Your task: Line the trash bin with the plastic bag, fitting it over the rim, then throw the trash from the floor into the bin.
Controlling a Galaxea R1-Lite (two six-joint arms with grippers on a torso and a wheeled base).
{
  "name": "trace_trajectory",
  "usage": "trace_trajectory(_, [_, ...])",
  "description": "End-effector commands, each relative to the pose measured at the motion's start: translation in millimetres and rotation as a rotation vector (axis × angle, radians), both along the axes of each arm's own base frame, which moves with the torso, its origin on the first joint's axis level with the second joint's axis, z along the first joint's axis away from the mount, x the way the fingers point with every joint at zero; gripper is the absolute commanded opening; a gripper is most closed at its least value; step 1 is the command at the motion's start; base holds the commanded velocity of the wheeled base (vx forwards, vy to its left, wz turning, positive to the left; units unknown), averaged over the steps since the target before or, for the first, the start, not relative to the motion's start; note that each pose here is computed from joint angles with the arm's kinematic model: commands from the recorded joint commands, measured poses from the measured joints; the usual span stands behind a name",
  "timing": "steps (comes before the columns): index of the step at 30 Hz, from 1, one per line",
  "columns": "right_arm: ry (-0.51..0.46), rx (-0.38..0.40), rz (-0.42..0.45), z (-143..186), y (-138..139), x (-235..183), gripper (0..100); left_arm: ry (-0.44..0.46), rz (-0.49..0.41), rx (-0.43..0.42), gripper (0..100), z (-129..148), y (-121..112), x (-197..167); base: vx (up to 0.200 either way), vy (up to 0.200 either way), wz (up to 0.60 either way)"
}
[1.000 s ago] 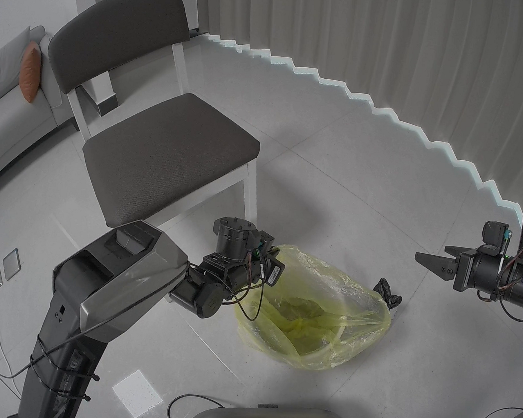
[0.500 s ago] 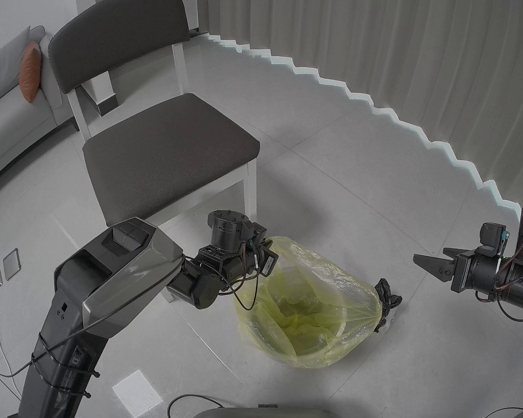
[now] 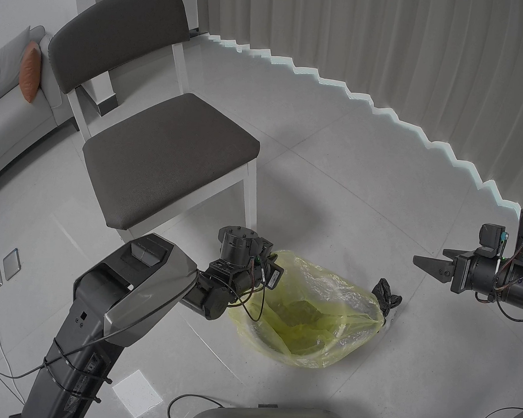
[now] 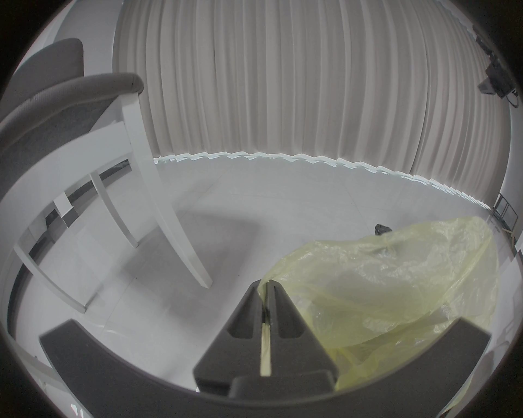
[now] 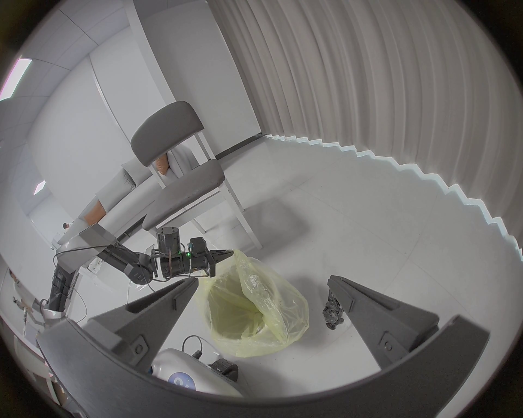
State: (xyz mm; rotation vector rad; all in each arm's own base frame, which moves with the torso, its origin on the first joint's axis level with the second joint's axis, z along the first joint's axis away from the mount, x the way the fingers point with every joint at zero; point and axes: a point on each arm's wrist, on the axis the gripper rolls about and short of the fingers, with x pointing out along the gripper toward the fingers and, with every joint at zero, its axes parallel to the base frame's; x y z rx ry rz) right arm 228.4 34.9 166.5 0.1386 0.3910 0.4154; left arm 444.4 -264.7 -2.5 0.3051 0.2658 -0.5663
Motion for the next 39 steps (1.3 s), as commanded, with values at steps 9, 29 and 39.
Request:
trace_trajectory(9, [0.006, -0.009, 0.004, -2.3, 0.2, 1.1, 100, 0.023, -0.006, -0.003, 0, -12.4, -5.8, -2.3, 0.000, 0.000, 0.00])
trace_trajectory(29, [0.012, -0.010, 0.004, -3.8, 0.3, 2.1, 100, 0.022, -0.001, -0.027, 0, -14.8, -15.7, -1.1, 0.000, 0.000, 0.00])
trace_trajectory(39, [0.011, -0.010, -0.001, -3.4, -0.8, 2.4, 100, -0.007, 0.021, -0.042, 100, -1.8, -9.6, 3.3, 0.000, 0.000, 0.00])
